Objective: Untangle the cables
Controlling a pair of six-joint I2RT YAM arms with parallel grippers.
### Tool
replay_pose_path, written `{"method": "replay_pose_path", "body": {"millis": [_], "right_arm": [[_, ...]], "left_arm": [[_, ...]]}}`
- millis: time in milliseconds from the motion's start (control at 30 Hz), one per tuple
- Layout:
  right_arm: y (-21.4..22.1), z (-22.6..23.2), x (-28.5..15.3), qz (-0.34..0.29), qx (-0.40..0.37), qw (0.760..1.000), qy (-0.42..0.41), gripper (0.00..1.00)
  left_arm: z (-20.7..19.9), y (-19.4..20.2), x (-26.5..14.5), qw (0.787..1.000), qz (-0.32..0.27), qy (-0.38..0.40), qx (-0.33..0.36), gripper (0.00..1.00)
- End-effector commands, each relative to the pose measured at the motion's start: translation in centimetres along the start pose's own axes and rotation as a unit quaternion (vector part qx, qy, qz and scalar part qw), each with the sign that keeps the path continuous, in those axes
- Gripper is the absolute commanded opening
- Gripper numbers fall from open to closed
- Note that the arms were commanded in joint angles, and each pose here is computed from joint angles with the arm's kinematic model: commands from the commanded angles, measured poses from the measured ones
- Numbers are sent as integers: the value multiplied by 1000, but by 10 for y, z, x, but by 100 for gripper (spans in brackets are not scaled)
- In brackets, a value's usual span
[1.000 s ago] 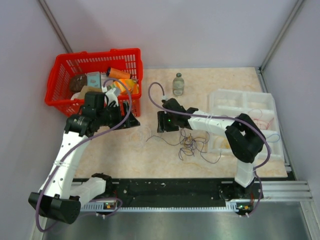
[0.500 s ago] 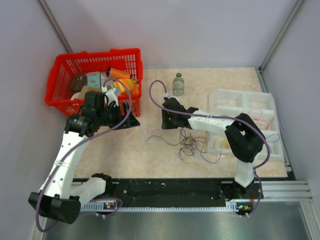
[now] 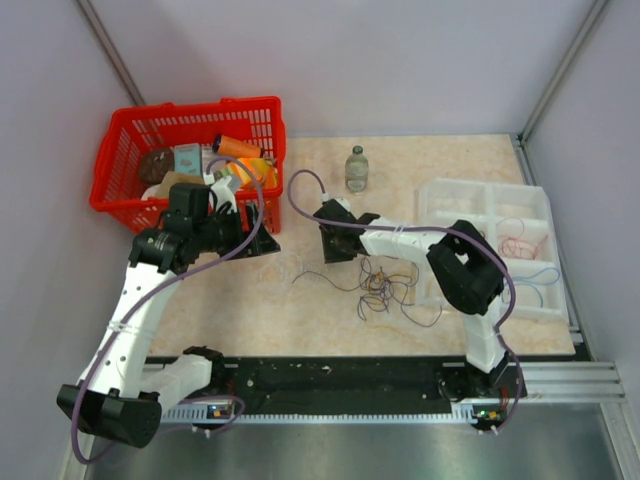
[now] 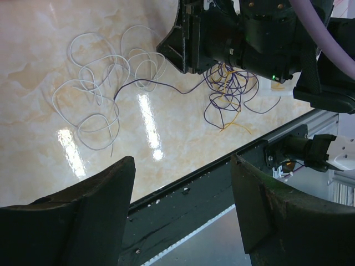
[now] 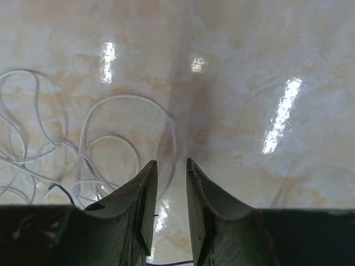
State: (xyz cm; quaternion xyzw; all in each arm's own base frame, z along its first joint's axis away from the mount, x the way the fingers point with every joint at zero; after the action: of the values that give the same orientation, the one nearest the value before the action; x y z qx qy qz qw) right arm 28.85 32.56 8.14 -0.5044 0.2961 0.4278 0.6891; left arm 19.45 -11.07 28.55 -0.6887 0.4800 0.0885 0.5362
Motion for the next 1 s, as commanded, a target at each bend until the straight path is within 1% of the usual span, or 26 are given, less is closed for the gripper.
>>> {"method": "replay_pose_path", "body": {"millis": [0,133,200,233,267,300,400,467,533,600,667,767,833,900,967], "right_arm": [[-5,8,-7,-24,-7,999,20,30],[-2,1,-12,-29,-21,999,37,32],[-1,-1,-17,-31,-19,999,35,32],[0,-1,-16,-27,-19,999,31,30],[3,1,-14,-20,-18,999,23,27],[5,2,-10,-14,-13,1000,18,24],[8,13,-2,-4,3,1000,-13,12],[8,17,1,-2,9,1000,-24,0],[-2,20,-7,-25,-2,999,-20,0],[-22,18,-36,-76,-14,997,-12,0],[-46,16,-83,-144,-20,989,-22,0],[-70,9,-152,-226,-24,973,-46,0],[-78,3,-182,-252,-18,965,-64,0],[-86,-3,-206,-271,-4,959,-80,0],[-94,-10,-221,-285,4,955,-82,0]], "left_arm": [[-2,-2,-3,1000,-12,1,14,73],[-2,-2,-3,1000,-12,1,14,73],[-2,-2,-3,1000,-12,1,14,73],[-2,-2,-3,1000,-12,1,14,73],[-2,-2,-3,1000,-12,1,14,73],[7,64,-34,995,-18,-85,-43,62],[5,62,-32,996,-16,-74,-44,62],[3,60,-32,997,-18,-68,-42,62],[1,57,-35,997,-26,-66,-37,60],[1,54,-37,997,-36,-68,-31,59],[1,54,-39,996,-42,-71,-29,59],[2,54,-34,996,-47,-64,-27,61],[6,51,-29,996,-48,-71,-30,64],[13,43,-24,993,-55,-99,-30,68],[17,27,-18,991,-74,-107,-12,71]]}}
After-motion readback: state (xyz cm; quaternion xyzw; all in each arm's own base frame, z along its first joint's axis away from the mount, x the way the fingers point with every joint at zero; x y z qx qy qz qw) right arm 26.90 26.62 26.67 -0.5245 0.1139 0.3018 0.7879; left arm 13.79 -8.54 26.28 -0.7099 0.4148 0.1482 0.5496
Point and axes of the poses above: each gripper's point midway between its finger pads, its own x axis out along the fingers, its own z axis along the line the jaws close on, y = z × x, the point moved 6 cm from there along -x, back along the fingers, and after that the axes turned 14 degrees about x, right-handed, at the moved point
